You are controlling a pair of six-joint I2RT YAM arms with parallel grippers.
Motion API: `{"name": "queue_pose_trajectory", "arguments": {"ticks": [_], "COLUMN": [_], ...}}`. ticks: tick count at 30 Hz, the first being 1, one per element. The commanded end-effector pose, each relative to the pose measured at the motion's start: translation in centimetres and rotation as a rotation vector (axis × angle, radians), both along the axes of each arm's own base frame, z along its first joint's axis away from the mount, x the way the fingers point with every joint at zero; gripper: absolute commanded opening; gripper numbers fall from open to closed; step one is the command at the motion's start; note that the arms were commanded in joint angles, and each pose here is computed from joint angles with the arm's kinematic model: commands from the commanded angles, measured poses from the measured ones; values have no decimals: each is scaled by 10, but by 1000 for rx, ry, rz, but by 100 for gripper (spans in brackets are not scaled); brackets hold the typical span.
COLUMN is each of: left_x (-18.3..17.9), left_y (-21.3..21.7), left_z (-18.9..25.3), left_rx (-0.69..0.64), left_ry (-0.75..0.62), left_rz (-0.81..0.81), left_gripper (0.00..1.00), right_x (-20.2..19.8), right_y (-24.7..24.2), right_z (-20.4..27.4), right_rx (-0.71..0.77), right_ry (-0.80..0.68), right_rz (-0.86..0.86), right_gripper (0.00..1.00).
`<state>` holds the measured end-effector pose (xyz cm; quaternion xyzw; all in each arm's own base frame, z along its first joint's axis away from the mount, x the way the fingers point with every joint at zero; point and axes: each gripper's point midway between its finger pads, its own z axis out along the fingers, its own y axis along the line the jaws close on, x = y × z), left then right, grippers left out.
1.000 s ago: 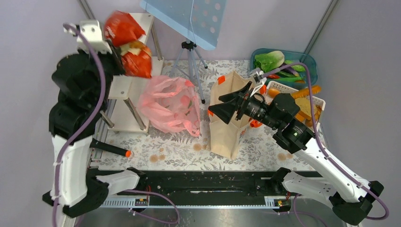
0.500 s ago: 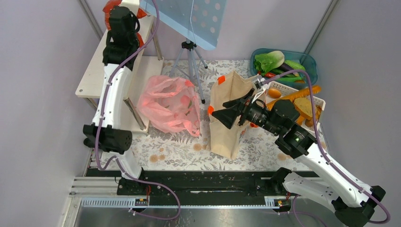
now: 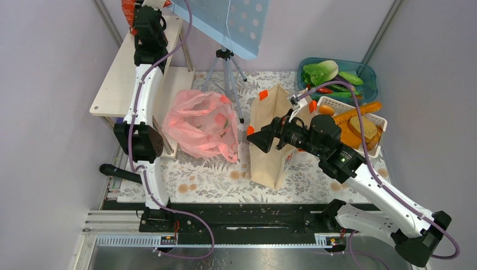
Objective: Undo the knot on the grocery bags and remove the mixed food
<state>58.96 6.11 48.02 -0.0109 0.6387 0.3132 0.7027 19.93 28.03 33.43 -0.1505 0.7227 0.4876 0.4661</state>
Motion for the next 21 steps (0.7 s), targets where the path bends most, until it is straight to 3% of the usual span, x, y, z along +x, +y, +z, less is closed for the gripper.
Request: {"name": "queue_pose_trajectory", "arguments": {"ticks": [1,5,9,15,21], "left_x": [8,5,-7,-27,-62], "left_y": [-9,-6,-4,-2,-24], "left_z": [22,24,36,36,52], "left_rx": [-32,-39,-44,-52,-135], "left_ry": [-116,-111,-130,-118,-157], "left_rz": [-69,-53,-39,-41,-190], "left_gripper": [49,79,95,99,99], "right_x": [1,2,2,-2,-4], "right_y": [0,0,1,-3,-8], "right_z": [4,-3,-4,-5,-10], "right_rx": [-36,-38,-26,-28,-29], "right_ry": [-23,-7,-2,-2,1], "right_rz": [1,-3,-7,-7,-18], "right_gripper": [99,99,100,99,99]}}
